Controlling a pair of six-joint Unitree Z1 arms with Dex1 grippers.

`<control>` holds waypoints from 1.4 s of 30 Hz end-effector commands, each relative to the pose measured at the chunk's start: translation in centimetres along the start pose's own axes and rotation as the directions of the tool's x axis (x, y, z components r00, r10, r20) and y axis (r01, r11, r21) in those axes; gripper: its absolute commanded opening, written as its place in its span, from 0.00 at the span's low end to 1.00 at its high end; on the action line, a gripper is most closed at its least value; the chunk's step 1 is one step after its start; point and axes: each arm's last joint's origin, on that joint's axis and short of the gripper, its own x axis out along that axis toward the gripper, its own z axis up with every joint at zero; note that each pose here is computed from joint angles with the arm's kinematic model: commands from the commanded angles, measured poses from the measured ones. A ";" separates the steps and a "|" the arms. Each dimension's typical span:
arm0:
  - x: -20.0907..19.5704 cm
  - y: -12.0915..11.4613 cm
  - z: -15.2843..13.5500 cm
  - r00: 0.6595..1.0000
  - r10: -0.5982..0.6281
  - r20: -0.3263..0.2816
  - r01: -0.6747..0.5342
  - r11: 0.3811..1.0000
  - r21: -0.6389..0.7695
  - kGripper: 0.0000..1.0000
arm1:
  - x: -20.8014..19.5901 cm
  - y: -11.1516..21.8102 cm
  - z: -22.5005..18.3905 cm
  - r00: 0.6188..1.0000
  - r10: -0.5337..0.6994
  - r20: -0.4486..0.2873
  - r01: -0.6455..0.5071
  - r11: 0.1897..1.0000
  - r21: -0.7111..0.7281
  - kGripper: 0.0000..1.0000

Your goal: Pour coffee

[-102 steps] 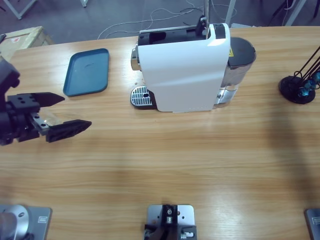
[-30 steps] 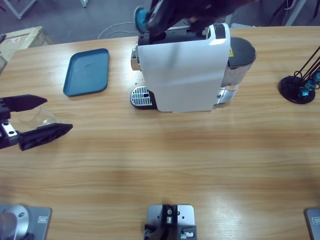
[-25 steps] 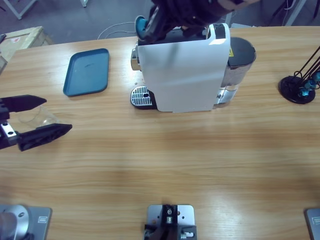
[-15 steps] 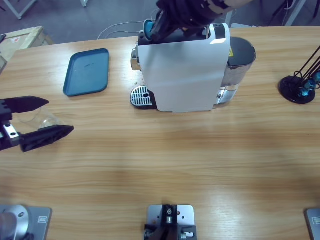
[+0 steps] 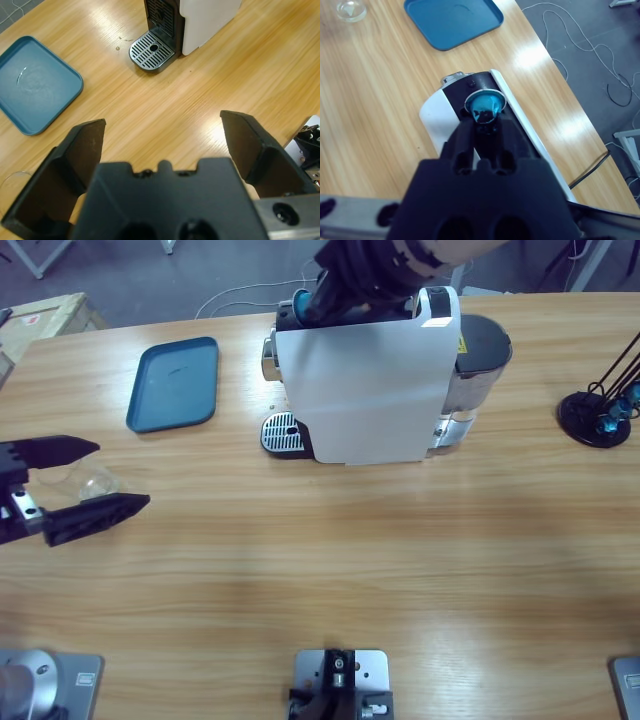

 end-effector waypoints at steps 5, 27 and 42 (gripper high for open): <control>1.0 -0.3 -0.9 0.998 -0.015 -0.056 0.016 1.000 0.011 1.00 | -4.7 3.3 2.6 0.993 0.015 0.117 -0.021 0.998 0.051 0.87; -0.2 -0.4 0.2 0.999 -0.048 -0.001 0.048 0.999 0.006 1.00 | -10.3 -3.1 -3.9 0.896 -0.439 -0.075 0.231 0.314 0.921 0.00; -0.1 -0.4 0.1 0.999 -0.046 -0.009 0.046 0.999 0.001 1.00 | -2.8 2.6 1.6 0.963 -0.217 0.157 -0.044 0.451 0.891 0.00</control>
